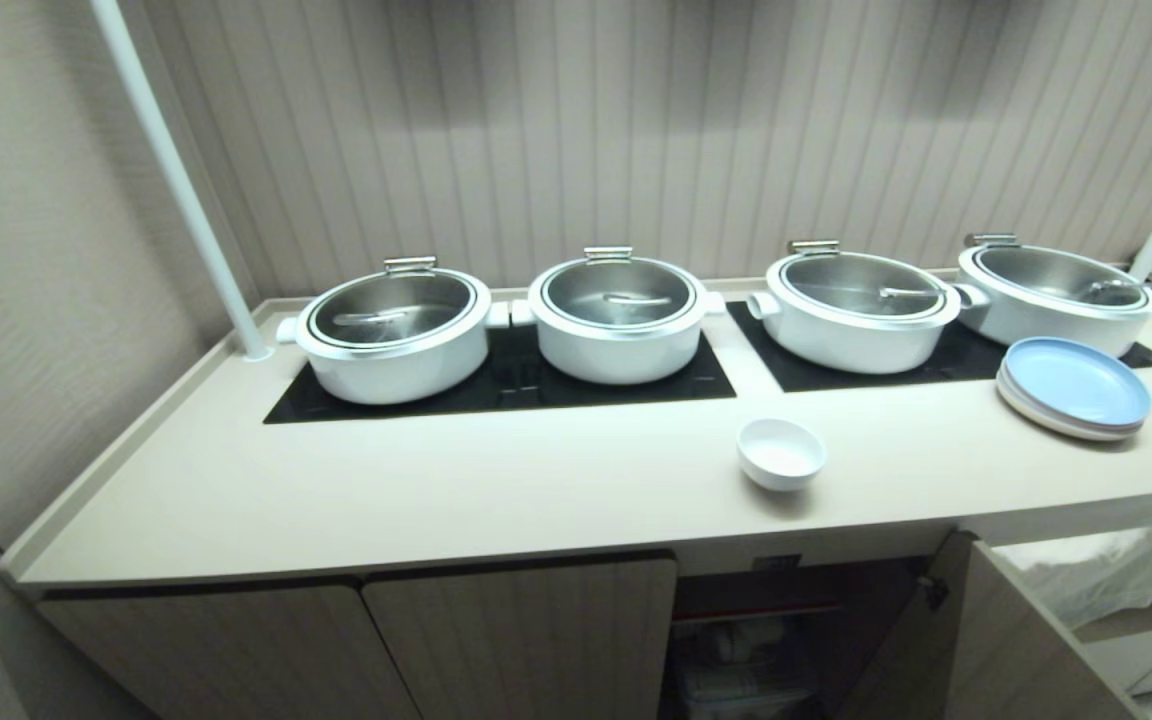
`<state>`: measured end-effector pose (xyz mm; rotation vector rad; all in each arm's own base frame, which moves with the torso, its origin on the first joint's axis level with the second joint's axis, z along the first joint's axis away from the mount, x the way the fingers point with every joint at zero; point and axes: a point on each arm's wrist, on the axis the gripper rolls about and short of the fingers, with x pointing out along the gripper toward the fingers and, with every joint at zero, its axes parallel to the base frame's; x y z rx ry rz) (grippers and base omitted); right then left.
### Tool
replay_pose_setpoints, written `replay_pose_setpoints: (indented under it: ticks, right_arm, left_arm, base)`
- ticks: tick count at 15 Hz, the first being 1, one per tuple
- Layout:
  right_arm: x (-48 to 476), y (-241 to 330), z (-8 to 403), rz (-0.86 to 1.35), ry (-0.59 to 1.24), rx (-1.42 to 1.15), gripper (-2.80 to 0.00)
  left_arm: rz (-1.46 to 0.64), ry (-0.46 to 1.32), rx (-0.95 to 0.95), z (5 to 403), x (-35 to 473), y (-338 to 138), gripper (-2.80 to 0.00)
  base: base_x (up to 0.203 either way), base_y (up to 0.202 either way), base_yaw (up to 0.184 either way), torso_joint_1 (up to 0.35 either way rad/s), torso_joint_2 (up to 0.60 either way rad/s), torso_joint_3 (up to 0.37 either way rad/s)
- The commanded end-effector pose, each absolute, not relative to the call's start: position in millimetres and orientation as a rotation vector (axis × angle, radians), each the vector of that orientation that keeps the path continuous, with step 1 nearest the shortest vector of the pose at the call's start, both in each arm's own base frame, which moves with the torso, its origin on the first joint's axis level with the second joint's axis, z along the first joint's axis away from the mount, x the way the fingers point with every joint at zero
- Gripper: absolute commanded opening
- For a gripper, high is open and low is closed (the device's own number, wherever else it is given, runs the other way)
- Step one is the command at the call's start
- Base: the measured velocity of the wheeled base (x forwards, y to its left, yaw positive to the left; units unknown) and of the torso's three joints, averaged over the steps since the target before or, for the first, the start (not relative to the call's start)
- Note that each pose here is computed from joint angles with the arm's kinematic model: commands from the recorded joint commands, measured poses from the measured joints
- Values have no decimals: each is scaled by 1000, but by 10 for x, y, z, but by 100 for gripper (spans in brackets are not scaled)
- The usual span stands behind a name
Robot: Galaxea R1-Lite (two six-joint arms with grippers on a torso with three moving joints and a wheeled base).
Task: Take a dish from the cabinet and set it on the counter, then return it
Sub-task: Pick up the bowl from the table
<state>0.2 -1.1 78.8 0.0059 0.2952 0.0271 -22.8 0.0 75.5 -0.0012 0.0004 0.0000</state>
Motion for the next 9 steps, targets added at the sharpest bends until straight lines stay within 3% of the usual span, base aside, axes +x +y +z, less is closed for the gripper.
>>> replay_pose_setpoints:
  ticks: [1,9]
  right_arm:
    - [-9,-12,793,14,278,11,-280]
    - [-165,-9,773,-55,81,24,-280]
  left_arm:
    - [0,0,-2,755,-228,0,-280]
    - [0,0,-2,755,-228,0,-280]
  base:
    - [0,0,0,0,0,0]
    - [0,0,0,0,0,0]
